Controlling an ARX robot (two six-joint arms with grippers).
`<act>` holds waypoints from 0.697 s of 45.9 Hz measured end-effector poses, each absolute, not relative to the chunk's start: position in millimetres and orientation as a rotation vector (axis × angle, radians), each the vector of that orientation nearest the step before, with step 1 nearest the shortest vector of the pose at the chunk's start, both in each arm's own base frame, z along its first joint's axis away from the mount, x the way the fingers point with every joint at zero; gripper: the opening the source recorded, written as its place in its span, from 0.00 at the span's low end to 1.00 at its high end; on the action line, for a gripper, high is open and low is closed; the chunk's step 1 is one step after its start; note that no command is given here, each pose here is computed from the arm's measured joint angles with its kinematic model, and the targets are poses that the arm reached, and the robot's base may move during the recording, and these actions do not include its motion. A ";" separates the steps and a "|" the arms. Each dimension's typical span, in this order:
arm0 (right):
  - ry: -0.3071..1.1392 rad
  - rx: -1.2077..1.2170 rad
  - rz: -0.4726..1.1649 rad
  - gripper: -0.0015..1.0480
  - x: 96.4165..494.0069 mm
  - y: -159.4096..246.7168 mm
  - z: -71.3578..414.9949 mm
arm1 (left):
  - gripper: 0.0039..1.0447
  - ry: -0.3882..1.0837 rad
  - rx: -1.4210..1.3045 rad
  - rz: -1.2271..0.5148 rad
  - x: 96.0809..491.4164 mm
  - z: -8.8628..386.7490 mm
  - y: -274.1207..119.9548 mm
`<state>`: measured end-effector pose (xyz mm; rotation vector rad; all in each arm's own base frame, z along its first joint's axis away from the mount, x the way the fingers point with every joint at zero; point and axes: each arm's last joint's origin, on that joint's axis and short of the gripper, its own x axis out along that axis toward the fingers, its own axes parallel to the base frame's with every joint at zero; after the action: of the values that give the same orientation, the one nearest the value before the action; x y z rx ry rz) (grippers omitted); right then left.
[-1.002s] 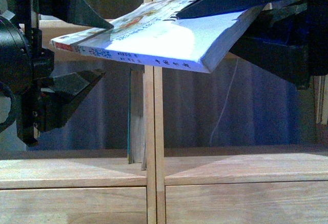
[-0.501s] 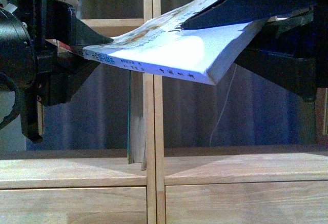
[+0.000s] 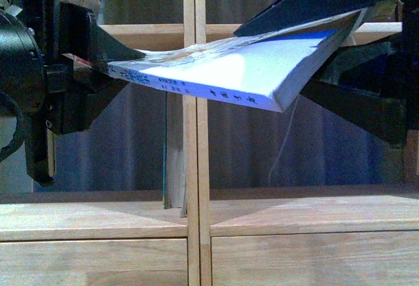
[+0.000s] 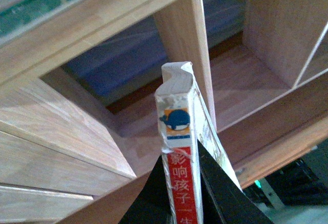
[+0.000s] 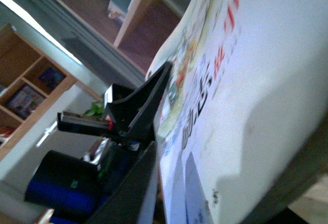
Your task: Organize books on shelf
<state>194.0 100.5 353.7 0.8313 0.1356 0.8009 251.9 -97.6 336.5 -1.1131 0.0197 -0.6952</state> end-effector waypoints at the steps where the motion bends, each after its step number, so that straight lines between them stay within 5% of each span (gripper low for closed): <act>1: 0.121 0.821 0.784 0.36 195.4 97.8 354.0 | 0.06 0.021 -1.107 -0.694 252.2 336.8 -96.4; 23: -0.236 0.494 0.192 0.94 233.3 -4.4 363.1 | 0.06 -0.157 -0.702 -0.359 254.7 377.8 -8.0; 32: -0.221 0.388 0.049 0.93 237.4 -27.1 352.5 | 0.06 -0.251 -0.398 -0.232 242.0 390.3 14.9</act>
<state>237.4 -27.1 352.5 0.3883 -0.2206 0.0485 242.0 14.9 390.3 -0.3979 -0.2513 -0.2323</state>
